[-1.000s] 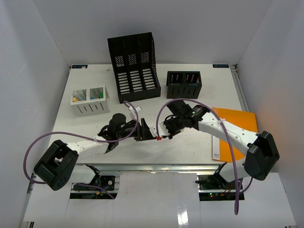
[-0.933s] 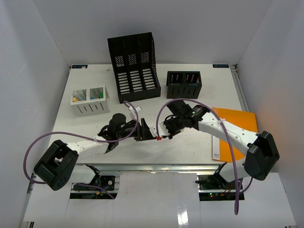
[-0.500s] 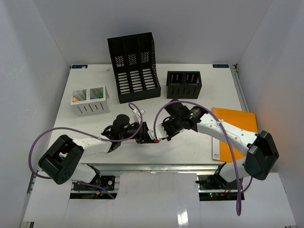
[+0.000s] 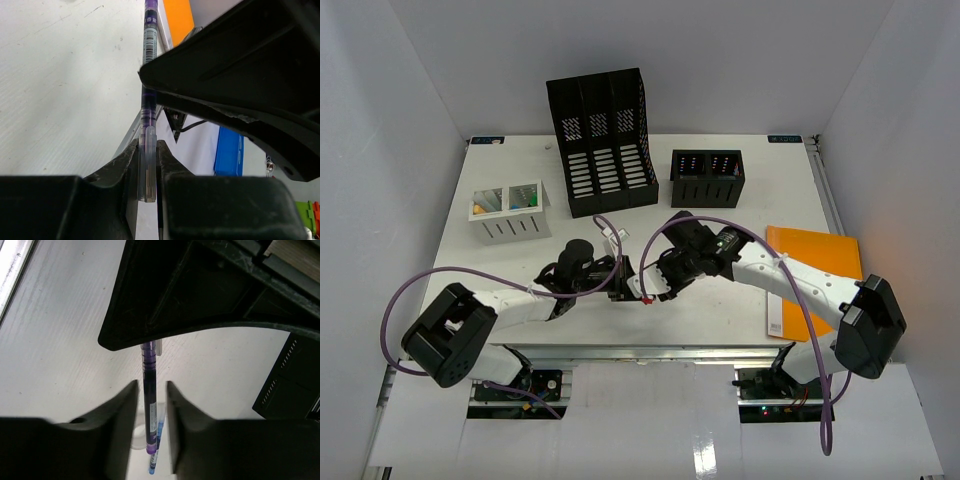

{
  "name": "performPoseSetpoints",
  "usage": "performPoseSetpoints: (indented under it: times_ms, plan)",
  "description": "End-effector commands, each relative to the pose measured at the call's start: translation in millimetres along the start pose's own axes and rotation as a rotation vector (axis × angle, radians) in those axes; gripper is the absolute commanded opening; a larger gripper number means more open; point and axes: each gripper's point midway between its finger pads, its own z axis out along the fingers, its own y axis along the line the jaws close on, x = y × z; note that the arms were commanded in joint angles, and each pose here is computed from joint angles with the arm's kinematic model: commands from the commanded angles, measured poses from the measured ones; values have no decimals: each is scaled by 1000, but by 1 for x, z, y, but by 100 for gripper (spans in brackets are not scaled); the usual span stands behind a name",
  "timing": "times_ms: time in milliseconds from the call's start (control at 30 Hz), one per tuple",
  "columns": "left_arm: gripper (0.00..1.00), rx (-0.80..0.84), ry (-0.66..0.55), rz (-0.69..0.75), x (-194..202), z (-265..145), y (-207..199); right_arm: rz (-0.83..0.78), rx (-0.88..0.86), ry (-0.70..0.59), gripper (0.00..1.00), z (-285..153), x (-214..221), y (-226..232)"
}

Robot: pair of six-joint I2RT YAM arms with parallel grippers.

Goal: Organize the desk

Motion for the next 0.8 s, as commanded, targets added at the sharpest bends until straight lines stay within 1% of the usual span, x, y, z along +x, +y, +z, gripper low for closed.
performPoseSetpoints:
  times_ms: [0, 33, 67, 133, 200, 300, 367, 400, 467, 533, 567, 600, 700, 767]
  plan:
    - [10, 21, -26, 58, -4, -2, -7, -10, 45, -13, 51, 0, -6, -8]
    - [9, 15, -32, 61, -4, -2, -6, -9, 58, -13, 57, -2, -6, -10]
    - [9, 9, -39, 65, -4, -3, -5, -6, 69, -12, 59, -4, -7, -11]
    - [8, -1, -51, 72, -5, -5, -5, 4, 96, -5, 69, -8, -6, -16]
    - [7, -18, -69, 79, -6, -8, -3, 24, 127, -7, 76, -17, -7, -22]
    - [7, -50, -111, 92, -10, -12, 1, 61, 195, -40, 81, -40, -11, -35]
    - [7, -67, -157, 112, -13, -18, 2, 147, 249, -102, 84, -61, -11, -46]
    - [7, -78, -184, 122, -15, -20, 4, 181, 258, -163, 85, -70, -17, -51]
    - [7, -73, -264, 164, -27, -27, -3, 325, 288, -272, 86, -91, -12, -61]
    - [7, -55, -324, 207, -33, -35, -10, 480, 317, -343, 86, -109, 3, -68]
    - [6, -51, -353, 227, -36, -38, -13, 542, 310, -411, 86, -116, 2, -69]
    - [6, -54, -374, 242, -38, -41, -13, 569, 329, -435, 86, -122, 8, -74]
    - [6, -42, -462, 314, -50, -50, -22, 834, 300, -602, 86, -131, 14, -79]
    - [6, -34, -496, 364, -57, -54, -29, 975, 298, -685, 86, -134, 13, -91]
